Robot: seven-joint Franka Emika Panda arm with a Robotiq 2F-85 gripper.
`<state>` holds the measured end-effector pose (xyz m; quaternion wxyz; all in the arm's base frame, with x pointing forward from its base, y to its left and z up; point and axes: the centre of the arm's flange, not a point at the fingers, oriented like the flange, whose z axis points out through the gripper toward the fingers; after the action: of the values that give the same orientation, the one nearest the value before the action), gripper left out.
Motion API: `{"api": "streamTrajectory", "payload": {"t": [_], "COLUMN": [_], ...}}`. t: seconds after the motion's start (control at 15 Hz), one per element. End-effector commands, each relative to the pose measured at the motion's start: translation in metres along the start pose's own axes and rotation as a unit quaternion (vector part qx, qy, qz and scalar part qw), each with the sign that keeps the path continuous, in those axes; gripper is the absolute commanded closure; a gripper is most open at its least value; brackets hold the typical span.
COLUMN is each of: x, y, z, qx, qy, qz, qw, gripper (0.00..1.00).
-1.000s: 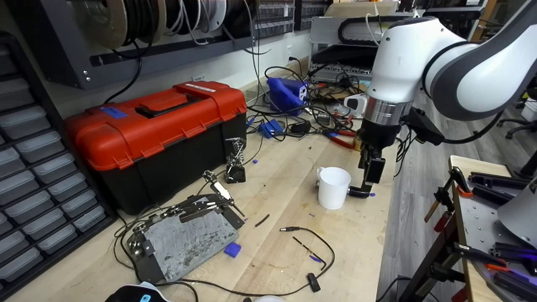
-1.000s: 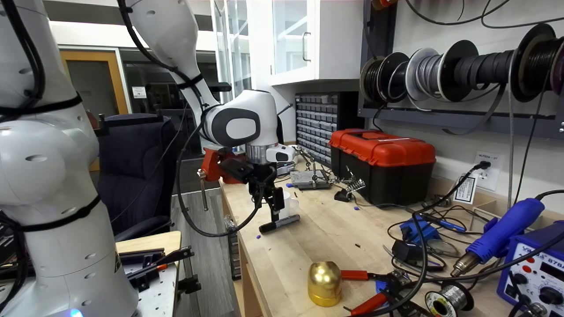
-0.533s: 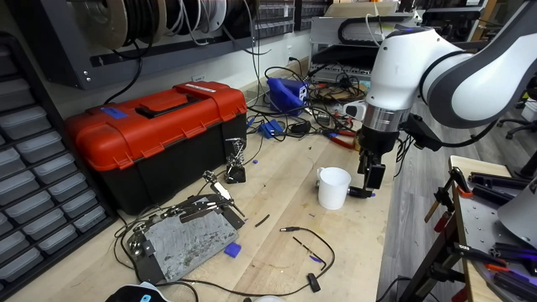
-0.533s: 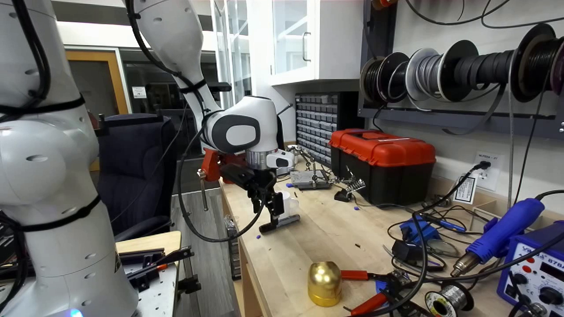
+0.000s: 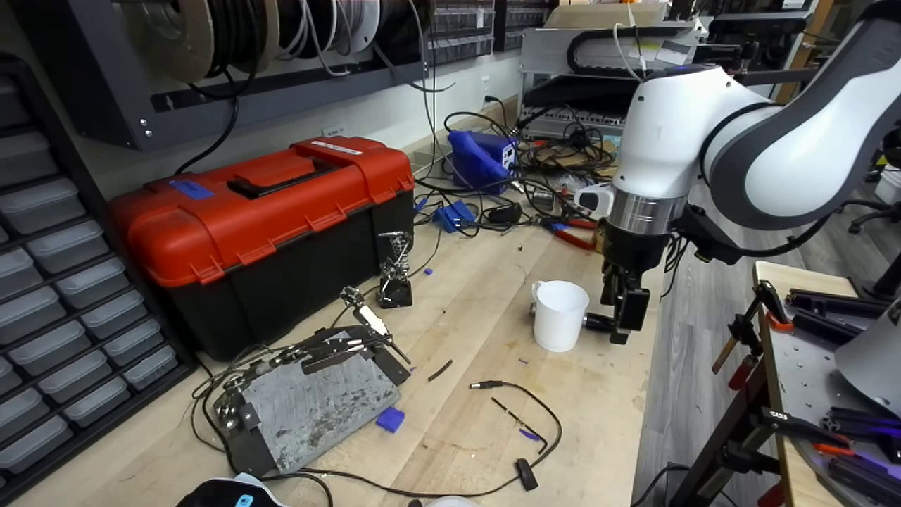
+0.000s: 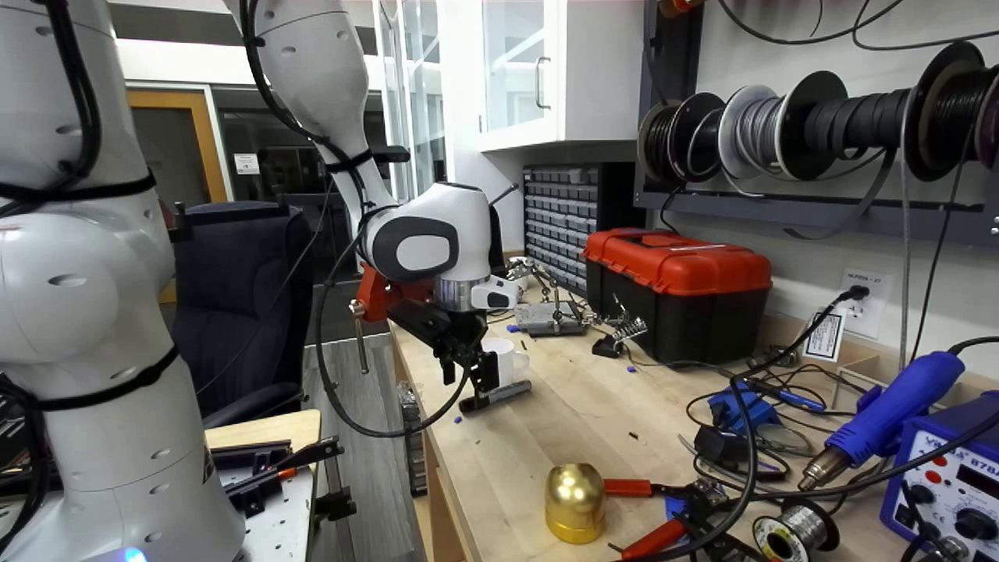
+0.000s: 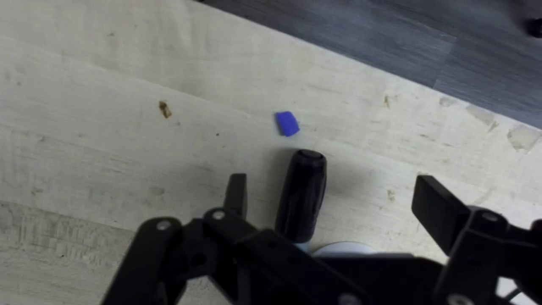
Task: Pick up the marker and put it in the cup
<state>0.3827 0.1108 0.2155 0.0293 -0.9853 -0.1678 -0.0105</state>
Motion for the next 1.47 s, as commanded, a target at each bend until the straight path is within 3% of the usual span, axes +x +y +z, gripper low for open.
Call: {"api": "streamTrajectory", "payload": {"t": [0.0,0.6,1.07,1.13,1.2,1.4], "x": [-0.005,0.003,0.017,0.017,0.017,0.014], "y": [0.000,0.006,0.012,0.014,0.015,0.014], "z": [0.007,0.027,0.015,0.014,0.014,0.016], "qx": [0.004,-0.002,-0.034,-0.034,-0.035,-0.036], "qy": [0.009,-0.009,0.023,0.022,0.021,0.016], "qz": [-0.013,-0.021,0.001,0.003,0.006,0.018], "qw": [0.9999,0.9997,0.9992,0.9992,0.9991,0.9991], "gripper": [0.00,0.00,0.00,0.25,0.26,0.47]}}
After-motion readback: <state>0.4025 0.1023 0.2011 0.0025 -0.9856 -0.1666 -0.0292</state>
